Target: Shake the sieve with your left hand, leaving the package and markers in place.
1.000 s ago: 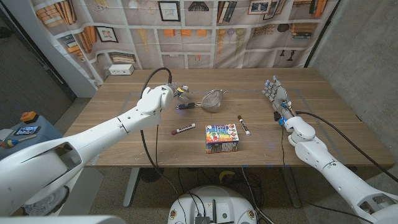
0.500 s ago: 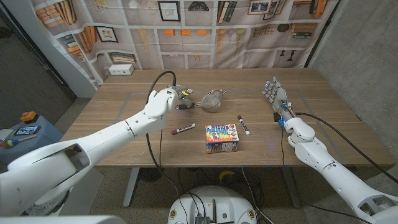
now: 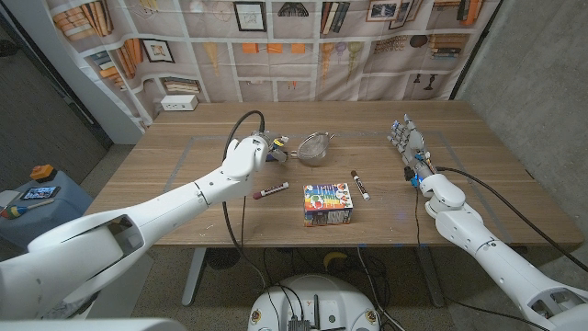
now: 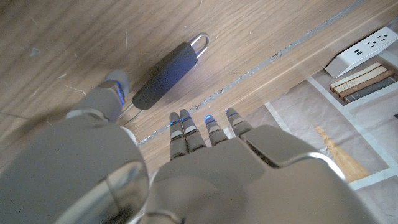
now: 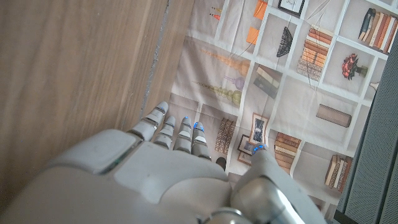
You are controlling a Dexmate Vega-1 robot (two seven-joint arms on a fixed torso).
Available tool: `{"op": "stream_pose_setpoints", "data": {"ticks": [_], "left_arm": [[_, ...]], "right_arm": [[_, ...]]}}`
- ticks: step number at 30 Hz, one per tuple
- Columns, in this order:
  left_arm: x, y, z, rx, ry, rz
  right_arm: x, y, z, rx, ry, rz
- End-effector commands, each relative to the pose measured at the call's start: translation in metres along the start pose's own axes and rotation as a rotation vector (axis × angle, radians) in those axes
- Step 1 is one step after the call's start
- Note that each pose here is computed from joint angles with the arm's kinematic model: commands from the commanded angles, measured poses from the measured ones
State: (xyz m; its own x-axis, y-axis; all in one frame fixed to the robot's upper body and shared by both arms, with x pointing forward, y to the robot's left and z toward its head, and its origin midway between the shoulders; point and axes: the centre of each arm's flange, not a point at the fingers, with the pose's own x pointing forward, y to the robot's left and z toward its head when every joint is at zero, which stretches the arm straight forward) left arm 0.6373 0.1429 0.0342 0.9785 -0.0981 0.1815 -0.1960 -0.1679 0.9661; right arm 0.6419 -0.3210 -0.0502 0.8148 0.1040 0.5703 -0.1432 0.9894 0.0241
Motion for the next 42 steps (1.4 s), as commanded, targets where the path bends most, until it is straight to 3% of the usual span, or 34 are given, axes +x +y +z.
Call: {"op": "stream_pose_setpoints", "data": {"ticks": [1, 42], "left_arm": [[0.0066, -0.0058, 0.009, -0.012, 0.006, 0.01], [0.0163, -0.0109, 0.0056, -0.063, 0.023, 0.067]], "right_arm": [[0.0, -0.002, -0.0008, 0.002, 0.006, -0.001], [-0.0022, 0.0015, -0.0019, 0.006, 0.006, -0.017]]}}
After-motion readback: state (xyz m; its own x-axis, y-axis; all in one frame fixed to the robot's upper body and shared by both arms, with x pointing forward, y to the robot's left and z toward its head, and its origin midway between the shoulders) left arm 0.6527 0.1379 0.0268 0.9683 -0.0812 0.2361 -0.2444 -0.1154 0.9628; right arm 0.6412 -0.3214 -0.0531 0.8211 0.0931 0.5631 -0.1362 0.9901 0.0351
